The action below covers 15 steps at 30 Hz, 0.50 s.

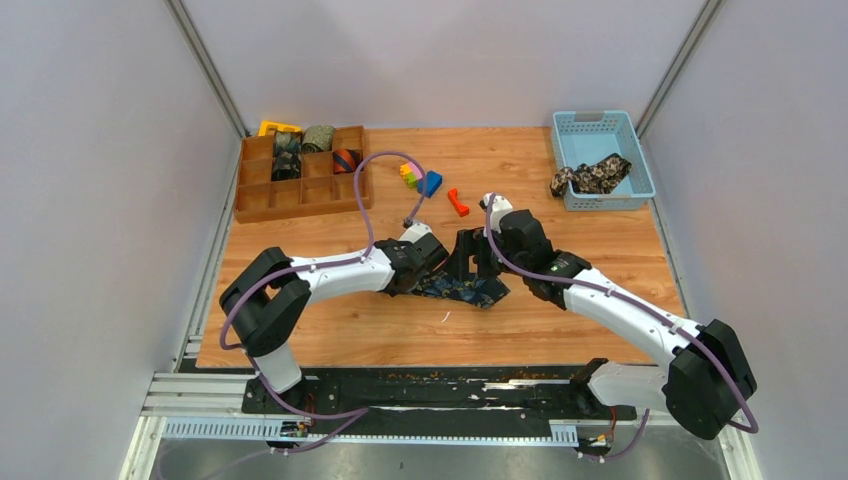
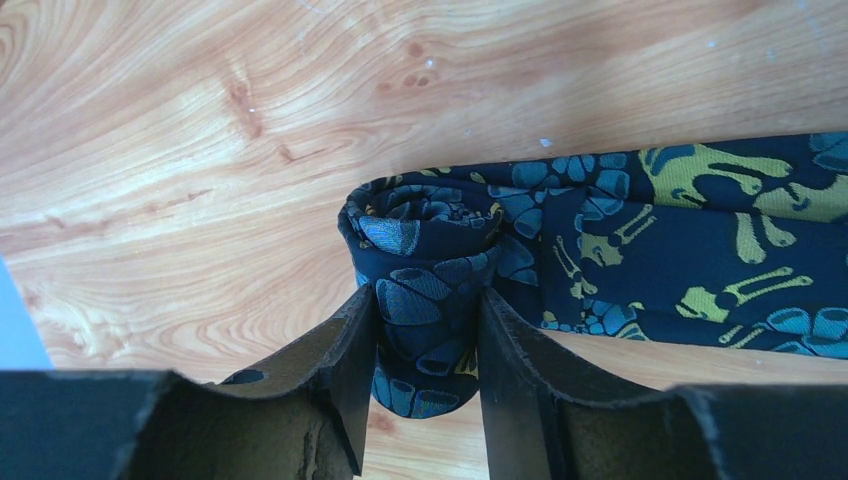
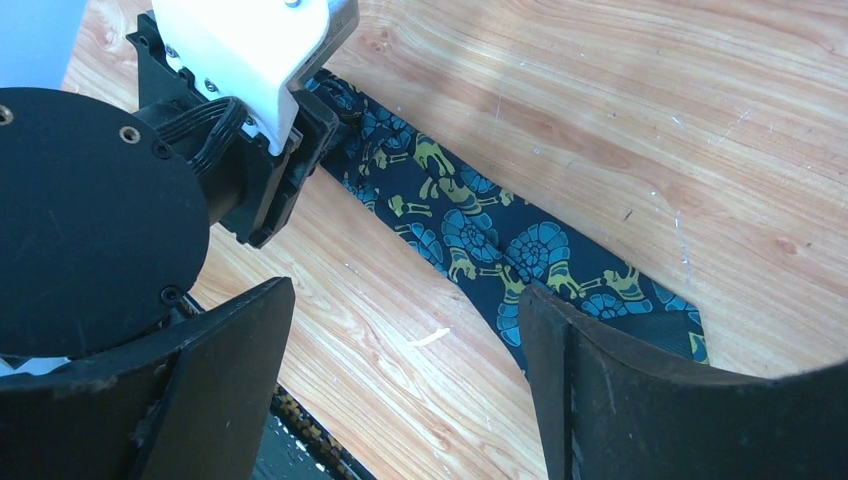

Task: Roll the ties
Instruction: Roll the tie at the center of the board.

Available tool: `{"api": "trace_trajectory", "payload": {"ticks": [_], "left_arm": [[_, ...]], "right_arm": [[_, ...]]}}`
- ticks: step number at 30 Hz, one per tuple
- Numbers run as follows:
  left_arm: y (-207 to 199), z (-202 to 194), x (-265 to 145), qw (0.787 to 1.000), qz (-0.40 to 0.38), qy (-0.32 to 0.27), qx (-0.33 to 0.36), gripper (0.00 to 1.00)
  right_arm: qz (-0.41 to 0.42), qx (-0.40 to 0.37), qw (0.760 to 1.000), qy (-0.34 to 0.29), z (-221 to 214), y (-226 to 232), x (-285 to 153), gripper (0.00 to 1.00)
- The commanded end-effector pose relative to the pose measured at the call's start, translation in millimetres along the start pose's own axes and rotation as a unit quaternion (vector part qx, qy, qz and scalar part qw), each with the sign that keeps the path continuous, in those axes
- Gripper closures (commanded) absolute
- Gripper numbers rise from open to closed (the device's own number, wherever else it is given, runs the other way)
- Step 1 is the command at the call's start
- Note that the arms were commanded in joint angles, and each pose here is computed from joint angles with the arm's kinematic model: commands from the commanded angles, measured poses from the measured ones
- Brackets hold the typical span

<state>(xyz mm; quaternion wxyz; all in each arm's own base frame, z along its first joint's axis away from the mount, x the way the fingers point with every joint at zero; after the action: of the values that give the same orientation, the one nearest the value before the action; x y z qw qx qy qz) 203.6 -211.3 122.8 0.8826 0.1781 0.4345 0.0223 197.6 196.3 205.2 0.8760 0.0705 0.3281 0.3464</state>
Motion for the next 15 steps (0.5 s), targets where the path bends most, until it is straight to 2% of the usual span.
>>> {"api": "trace_trajectory", "payload": {"ticks": [1, 5, 15], "left_arm": [[-16, 6, -5, 0.999, -0.042, 0.009, -0.032, 0.5], [-19, 11, -12, 0.997, -0.07, 0.012, -0.043, 0.44], [-26, 20, -25, 0.987, -0.145, 0.008, -0.071, 0.41]], "right_arm": [[-0.005, -0.006, 1.0, -0.012, 4, 0, -6, 0.16], [-0.005, -0.003, 1.0, -0.016, 5, 1, -7, 0.16], [0.004, 0.017, 1.0, -0.013, 4, 2, -1, 0.16]]}}
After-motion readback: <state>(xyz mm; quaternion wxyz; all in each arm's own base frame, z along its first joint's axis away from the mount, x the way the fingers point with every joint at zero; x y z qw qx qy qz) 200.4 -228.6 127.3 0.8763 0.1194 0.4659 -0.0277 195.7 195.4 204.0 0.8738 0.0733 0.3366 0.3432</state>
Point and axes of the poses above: each gripper's point midway between its finger pads, its own x axis out along the fingers, its own y axis along the line the jaws close on, z = x × y, the point moved 10 cm from there along -x, back along the fingers, and after that the axes turned 7 degrees about -x, right-handed, at the moved point
